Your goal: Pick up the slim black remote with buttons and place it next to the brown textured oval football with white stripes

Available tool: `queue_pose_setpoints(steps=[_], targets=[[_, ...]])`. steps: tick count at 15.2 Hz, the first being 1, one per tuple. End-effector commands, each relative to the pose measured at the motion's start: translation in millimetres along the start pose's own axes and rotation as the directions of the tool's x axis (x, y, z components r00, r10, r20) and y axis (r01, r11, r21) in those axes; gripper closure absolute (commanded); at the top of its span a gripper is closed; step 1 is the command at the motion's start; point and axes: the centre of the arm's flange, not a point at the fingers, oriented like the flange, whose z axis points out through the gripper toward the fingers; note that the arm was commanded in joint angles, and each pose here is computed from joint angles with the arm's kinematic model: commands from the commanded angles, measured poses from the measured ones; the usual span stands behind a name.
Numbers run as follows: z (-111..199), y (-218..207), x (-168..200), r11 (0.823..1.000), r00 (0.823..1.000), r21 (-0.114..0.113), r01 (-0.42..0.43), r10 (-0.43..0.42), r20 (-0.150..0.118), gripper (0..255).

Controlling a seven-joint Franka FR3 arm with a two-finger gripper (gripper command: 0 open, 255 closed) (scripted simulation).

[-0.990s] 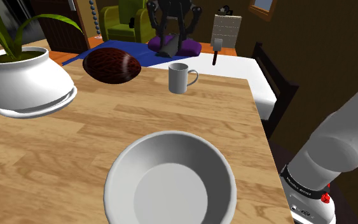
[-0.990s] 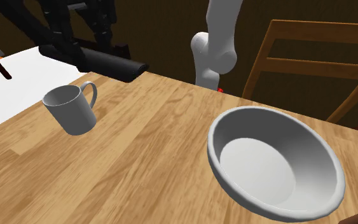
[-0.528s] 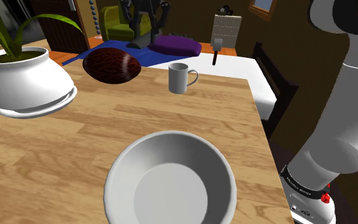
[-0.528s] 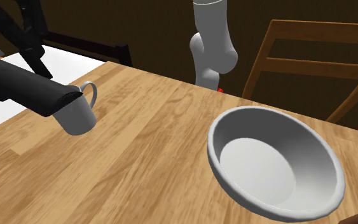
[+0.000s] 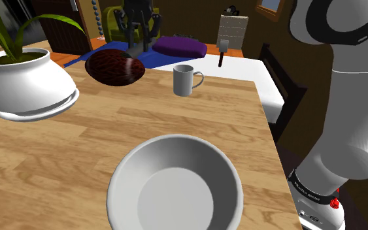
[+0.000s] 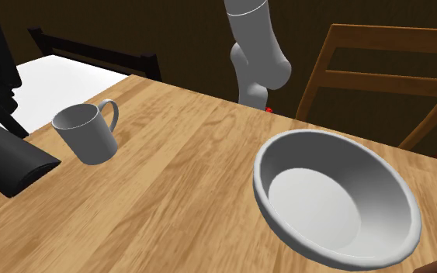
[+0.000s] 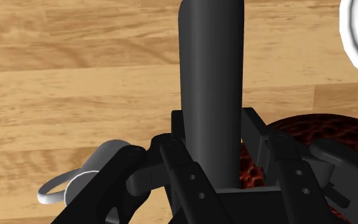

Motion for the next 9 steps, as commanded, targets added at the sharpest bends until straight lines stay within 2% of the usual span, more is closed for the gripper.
queue_pose_setpoints(steps=[1, 9], targets=[[10.4, -1.1, 2.2, 1.0, 1.0, 0.001, 0.0, 0.0, 0.0, 255], [51.5, 0.3, 11.7, 1.0, 1.0, 0.001, 0.0, 0.0, 0.0, 255]])
